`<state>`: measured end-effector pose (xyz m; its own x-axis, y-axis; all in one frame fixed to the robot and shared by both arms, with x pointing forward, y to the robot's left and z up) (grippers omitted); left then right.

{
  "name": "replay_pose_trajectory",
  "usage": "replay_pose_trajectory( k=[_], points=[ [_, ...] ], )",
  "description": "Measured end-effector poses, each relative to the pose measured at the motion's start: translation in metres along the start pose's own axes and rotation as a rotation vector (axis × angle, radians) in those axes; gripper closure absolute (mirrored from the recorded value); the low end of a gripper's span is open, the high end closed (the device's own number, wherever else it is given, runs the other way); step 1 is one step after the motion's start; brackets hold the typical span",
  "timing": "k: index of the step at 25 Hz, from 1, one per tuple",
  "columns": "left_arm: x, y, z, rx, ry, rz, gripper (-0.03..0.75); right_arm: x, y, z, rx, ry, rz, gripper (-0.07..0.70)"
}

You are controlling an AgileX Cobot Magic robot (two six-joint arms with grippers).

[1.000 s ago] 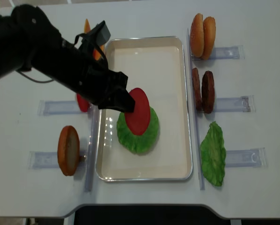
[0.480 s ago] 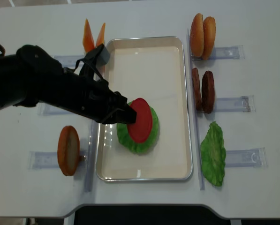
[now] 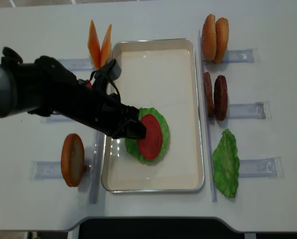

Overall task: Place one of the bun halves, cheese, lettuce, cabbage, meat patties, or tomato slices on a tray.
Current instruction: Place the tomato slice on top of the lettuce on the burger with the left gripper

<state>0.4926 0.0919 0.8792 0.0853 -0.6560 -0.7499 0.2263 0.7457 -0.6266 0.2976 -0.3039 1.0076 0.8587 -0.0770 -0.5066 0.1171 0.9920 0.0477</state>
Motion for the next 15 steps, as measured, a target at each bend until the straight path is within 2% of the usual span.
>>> replay_pose_trajectory(
  k=[7, 11, 15],
  points=[
    [0.0002, 0.0, 0.0003, 0.003, -0.002, -0.001, 0.652, 0.0, 0.0, 0.0, 0.0, 0.0, 0.0, 0.092],
    [0.0002, -0.0007, 0.0004, 0.064, -0.002, -0.005, 0.652, 0.0, 0.0, 0.0, 0.0, 0.0, 0.0, 0.092],
    [0.0002, -0.0007, 0.0008, 0.092, -0.005, -0.005, 0.652, 0.0, 0.0, 0.0, 0.0, 0.0, 0.0, 0.092]
  ],
)
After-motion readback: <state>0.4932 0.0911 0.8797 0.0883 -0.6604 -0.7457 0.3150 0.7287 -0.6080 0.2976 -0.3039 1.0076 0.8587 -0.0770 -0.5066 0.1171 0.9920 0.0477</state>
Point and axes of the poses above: a point on each arm's last joint axis where the gripper is mounted, x pointing out along that axis toward the gripper, y along the wrist's bending axis when the last joint is at zero, z = x × y, the point moved 8 cm from there along x, pointing out along that axis toward the gripper, and after that the axes turned 2 degrees about -x, right-handed, at the moved point
